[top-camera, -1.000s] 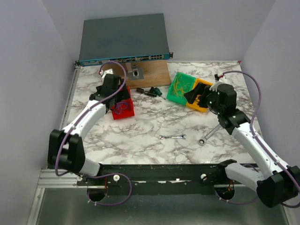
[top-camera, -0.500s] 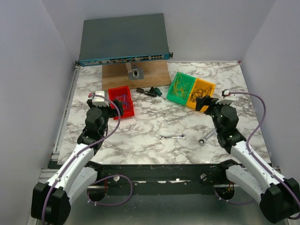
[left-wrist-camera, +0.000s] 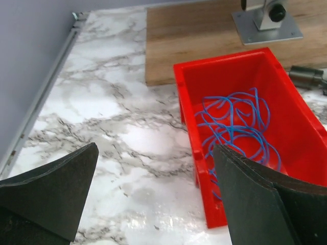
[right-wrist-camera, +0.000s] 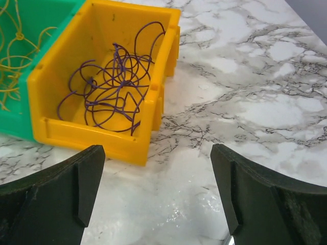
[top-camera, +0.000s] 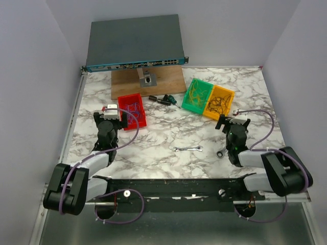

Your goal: Untangle the cables

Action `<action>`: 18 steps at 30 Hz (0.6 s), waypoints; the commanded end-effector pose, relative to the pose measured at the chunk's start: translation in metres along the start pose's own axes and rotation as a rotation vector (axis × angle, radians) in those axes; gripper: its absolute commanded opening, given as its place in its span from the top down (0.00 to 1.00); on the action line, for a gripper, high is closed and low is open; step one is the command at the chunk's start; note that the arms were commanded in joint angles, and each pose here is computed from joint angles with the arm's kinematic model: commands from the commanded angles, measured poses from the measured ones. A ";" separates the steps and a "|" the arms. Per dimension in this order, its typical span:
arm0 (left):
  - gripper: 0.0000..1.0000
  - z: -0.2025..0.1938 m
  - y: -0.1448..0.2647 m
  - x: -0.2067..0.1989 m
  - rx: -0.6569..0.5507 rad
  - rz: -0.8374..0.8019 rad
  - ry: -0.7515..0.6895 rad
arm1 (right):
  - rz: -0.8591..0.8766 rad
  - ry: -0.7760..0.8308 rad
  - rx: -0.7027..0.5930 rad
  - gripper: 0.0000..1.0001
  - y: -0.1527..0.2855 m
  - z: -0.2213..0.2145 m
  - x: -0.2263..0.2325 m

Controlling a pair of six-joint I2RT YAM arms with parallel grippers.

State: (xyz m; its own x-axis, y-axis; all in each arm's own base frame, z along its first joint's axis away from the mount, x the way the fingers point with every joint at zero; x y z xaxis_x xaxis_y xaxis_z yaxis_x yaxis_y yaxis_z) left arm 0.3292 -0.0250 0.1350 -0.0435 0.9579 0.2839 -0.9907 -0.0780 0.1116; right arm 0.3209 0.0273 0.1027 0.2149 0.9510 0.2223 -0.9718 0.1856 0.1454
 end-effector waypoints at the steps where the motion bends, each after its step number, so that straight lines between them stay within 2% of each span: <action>1: 0.01 0.019 -0.009 0.032 -0.142 0.124 0.044 | -0.009 -0.034 -0.188 0.09 -0.013 0.023 -0.001; 4: 0.01 0.010 -0.012 0.042 -0.169 0.145 0.109 | -0.064 0.008 -0.202 0.08 -0.029 0.016 -0.009; 6: 0.04 0.007 -0.018 0.041 -0.129 0.127 0.113 | -0.013 -0.002 -0.060 0.08 -0.043 0.002 0.001; 10: 0.02 0.009 -0.020 0.036 -0.139 0.081 0.099 | -0.034 -0.062 -0.005 0.07 -0.063 0.000 -0.013; 12: 0.02 0.010 -0.021 0.032 -0.144 0.034 0.087 | -0.026 -0.073 -0.017 0.07 -0.064 0.002 -0.014; 15: 0.07 0.017 -0.014 0.015 -0.210 -0.085 0.036 | -0.029 -0.101 -0.036 0.07 -0.059 0.005 -0.019; 16: 0.03 0.017 -0.012 0.015 -0.219 -0.084 0.037 | -0.013 -0.111 -0.042 0.06 -0.055 0.004 -0.020; 17: 0.01 0.017 -0.012 0.016 -0.218 -0.082 0.036 | 0.013 -0.114 -0.044 0.00 -0.051 0.002 -0.020; 18: 0.01 0.017 -0.012 0.016 -0.219 -0.081 0.037 | 0.007 -0.118 -0.047 0.00 -0.045 -0.007 -0.026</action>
State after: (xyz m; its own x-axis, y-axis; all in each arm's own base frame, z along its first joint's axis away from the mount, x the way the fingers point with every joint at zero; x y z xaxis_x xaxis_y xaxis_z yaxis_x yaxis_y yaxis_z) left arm 0.3446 0.0023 0.1402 -0.0578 0.9718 0.2286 -0.9983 -0.0583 -0.0044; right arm 0.3749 -0.0071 0.0942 0.2678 0.9188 0.2899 -0.9629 0.2444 0.1148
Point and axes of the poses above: each gripper's point midway between its finger pads, its own y axis back along the fingers, its own x axis along the line the jaws close on, z = x × y, the point moved 2 cm from there along y, back along the fingers, and after that the axes turned 12 degrees about -y, right-handed, at the moved point
